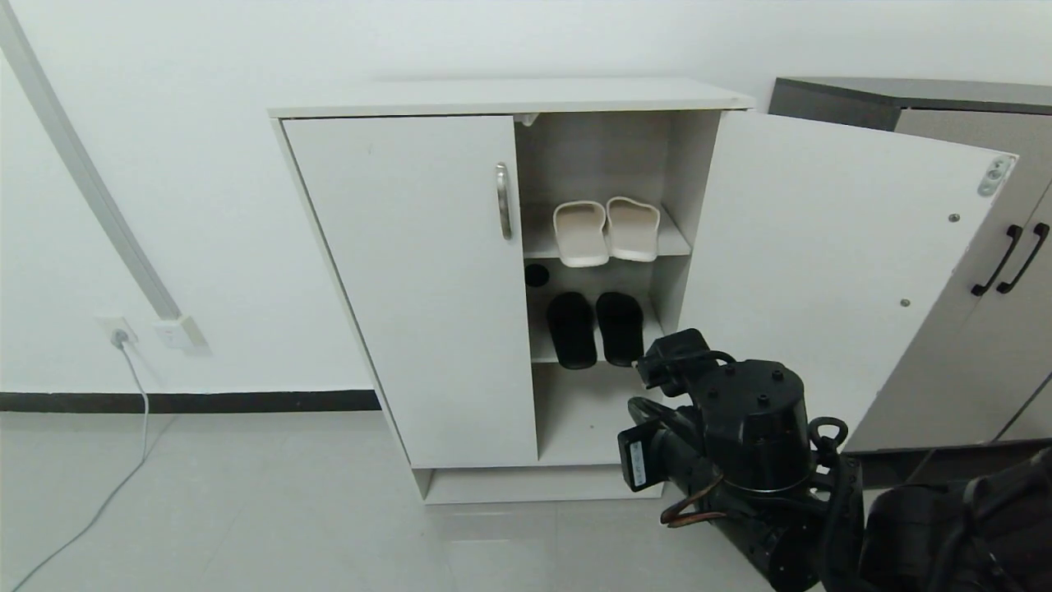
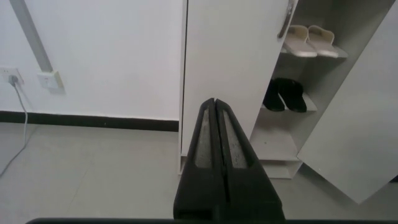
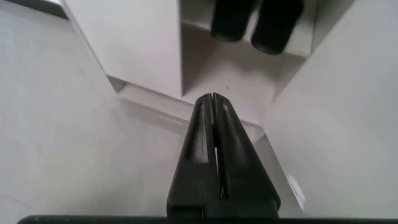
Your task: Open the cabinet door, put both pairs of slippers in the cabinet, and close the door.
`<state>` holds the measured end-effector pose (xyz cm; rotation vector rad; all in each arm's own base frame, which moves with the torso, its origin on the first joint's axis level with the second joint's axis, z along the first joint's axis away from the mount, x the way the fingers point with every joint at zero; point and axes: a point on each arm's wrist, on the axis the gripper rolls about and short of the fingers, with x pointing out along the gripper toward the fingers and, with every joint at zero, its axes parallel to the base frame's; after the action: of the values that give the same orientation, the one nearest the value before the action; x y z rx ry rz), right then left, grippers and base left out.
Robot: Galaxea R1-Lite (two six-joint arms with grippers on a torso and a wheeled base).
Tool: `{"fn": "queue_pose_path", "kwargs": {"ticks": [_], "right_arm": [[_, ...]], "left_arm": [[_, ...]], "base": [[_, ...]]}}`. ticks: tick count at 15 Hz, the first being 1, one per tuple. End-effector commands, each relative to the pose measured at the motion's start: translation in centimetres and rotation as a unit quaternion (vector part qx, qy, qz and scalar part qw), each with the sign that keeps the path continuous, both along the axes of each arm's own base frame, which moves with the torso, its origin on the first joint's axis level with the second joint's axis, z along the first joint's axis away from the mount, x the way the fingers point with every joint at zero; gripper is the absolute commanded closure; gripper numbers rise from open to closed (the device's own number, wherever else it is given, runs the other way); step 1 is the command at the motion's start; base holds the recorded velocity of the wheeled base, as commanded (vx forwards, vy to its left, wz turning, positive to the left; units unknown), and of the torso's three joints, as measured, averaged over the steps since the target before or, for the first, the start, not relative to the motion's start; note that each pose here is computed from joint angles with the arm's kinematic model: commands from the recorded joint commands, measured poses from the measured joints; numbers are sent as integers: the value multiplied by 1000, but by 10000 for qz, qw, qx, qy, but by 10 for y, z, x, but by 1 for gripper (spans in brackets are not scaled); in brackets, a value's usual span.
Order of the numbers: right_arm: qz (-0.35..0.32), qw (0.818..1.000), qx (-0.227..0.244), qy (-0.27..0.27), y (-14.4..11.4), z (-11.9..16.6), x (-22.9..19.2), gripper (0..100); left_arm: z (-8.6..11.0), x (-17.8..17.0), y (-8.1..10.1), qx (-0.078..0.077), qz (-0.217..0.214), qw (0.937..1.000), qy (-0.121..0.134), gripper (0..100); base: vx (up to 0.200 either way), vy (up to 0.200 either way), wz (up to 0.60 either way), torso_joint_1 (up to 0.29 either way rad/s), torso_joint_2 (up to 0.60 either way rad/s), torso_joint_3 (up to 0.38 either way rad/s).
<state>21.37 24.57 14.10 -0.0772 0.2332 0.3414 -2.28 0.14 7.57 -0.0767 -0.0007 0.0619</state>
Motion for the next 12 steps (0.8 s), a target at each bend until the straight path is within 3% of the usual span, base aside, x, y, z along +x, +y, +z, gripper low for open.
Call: {"fn": "queue_pose_path", "kwargs": {"ticks": [1, 4, 12], "right_arm": [[-17, 10000, 18, -20, 0, 1, 0, 100], [-40, 10000, 12, -15, -1, 0, 2, 100], [-65, 10000, -22, 21, -3, -3, 2, 100]], "left_arm": [[0, 0, 0, 8, -3, 10000, -8, 100], [0, 0, 0, 1, -3, 10000, -16, 100], [0, 0, 0, 1, -3, 10000, -8, 100]], "base": [[0, 0, 0, 61, -422, -369], [0, 0, 0, 35, -526, -356], [0, 0, 0, 137, -469, -334]]}}
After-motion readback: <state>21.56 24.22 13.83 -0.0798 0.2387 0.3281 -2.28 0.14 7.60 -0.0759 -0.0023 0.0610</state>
